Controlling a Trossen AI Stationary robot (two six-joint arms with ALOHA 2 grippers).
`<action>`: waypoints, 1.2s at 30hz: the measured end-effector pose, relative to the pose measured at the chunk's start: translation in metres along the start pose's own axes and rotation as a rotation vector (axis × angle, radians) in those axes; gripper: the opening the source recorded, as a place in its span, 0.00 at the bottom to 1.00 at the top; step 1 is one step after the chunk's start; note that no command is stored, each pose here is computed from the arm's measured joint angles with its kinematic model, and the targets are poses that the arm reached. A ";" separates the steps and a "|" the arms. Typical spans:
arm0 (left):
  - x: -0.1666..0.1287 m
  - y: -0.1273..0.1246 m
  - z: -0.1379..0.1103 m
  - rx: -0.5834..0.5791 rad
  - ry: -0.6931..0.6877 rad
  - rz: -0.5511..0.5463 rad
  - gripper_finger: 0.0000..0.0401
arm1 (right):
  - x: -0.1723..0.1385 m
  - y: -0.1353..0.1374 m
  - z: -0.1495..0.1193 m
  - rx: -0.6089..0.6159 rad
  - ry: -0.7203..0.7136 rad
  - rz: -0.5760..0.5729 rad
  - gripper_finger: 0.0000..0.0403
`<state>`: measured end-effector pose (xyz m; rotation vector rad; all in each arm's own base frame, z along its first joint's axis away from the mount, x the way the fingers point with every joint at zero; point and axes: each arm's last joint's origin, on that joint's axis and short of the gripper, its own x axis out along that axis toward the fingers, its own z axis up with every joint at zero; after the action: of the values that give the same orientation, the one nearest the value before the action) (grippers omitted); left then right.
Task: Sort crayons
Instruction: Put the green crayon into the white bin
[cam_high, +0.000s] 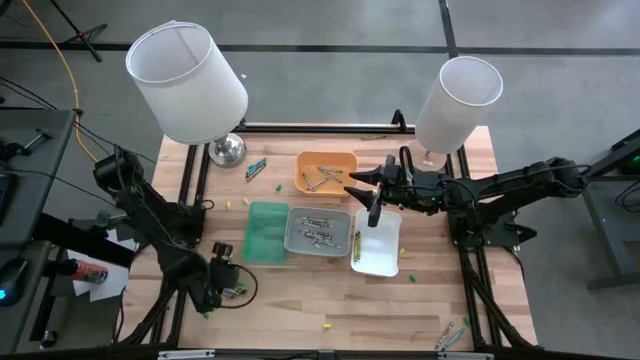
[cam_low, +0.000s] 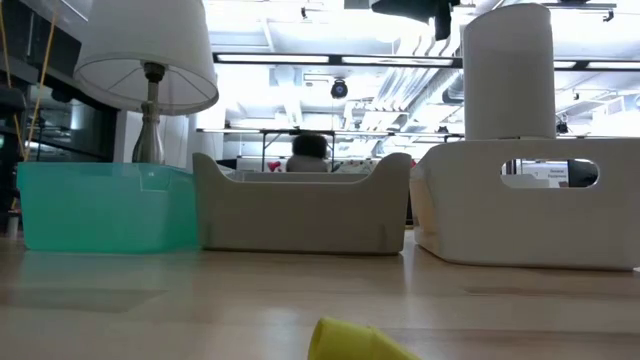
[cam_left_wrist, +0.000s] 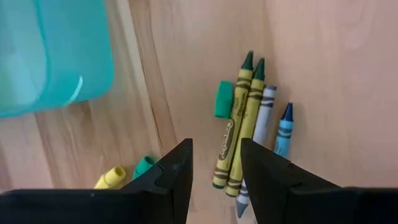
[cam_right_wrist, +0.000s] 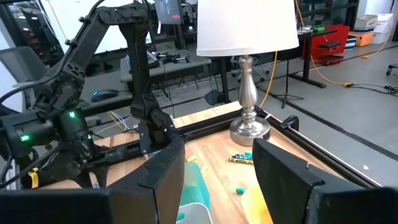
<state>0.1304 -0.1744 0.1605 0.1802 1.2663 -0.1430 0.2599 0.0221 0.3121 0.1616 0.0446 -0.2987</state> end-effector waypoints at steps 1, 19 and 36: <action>0.002 0.000 -0.001 -0.001 0.002 -0.007 0.30 | 0.000 0.000 0.000 0.000 0.000 0.000 0.46; 0.017 0.003 -0.013 0.094 0.026 -0.074 0.30 | 0.000 0.000 0.000 -0.001 0.001 0.000 0.46; 0.005 0.000 -0.006 0.087 0.014 -0.100 0.29 | 0.000 0.000 0.000 -0.002 0.004 -0.002 0.46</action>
<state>0.1264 -0.1732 0.1543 0.1934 1.2848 -0.2838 0.2599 0.0220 0.3117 0.1599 0.0486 -0.3003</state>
